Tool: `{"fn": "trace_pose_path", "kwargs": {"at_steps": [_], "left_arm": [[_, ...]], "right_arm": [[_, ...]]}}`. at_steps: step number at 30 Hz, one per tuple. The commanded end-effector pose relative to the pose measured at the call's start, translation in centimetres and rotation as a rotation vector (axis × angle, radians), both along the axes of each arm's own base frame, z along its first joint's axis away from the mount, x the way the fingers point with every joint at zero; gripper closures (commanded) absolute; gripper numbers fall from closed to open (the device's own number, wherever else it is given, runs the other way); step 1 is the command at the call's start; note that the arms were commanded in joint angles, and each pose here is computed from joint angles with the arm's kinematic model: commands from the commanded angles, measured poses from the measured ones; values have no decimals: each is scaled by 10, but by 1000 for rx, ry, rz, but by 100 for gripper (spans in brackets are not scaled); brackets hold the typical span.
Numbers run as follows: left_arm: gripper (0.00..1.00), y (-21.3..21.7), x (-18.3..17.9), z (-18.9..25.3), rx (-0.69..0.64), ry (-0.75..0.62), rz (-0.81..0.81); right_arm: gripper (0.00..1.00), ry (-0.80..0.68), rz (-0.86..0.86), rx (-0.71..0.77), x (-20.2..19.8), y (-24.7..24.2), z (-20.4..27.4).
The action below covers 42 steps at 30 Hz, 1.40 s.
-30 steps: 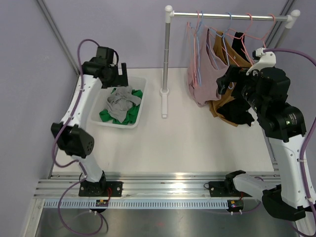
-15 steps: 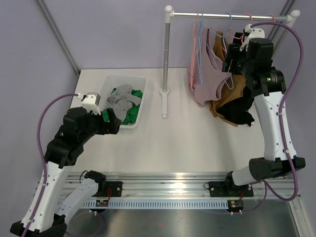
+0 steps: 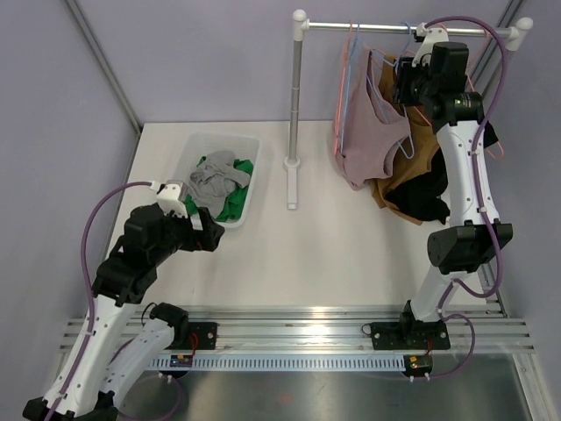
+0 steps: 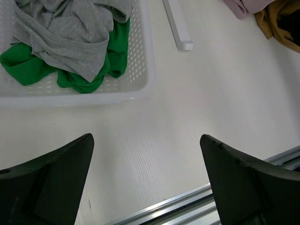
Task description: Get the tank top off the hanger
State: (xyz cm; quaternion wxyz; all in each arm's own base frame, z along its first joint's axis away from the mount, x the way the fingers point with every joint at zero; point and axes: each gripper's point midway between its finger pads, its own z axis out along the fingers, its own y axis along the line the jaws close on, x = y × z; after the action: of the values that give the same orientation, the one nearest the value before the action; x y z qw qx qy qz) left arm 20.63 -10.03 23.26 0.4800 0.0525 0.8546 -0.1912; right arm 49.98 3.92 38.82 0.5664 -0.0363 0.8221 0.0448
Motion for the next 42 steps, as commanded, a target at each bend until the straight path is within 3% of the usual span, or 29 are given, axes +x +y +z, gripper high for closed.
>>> {"fn": "trace_pose_path", "kwargs": {"at_steps": [1,5,10,14,17,33,42], "left_arm": [[1,-14,4,7,-38,-32,-52],[1,-13,4,8,-35,-33,-47],[1,-14,5,5,-35,-25,-47],[1,-13,5,6,-35,-27,-46],[1,-14,5,5,-33,-22,-46],[1,-12,6,2,-27,-13,-36],[1,4,11,11,15,-45,44]], "right_arm": [[54,-41,63,-5,8,7,18],[66,-12,102,35,12,17,8],[71,-9,120,48,6,20,9],[93,6,140,70,0,26,6],[99,-14,150,100,-6,30,17],[100,-214,137,141,-63,28,121],[100,-56,140,190,-147,30,88]]}}
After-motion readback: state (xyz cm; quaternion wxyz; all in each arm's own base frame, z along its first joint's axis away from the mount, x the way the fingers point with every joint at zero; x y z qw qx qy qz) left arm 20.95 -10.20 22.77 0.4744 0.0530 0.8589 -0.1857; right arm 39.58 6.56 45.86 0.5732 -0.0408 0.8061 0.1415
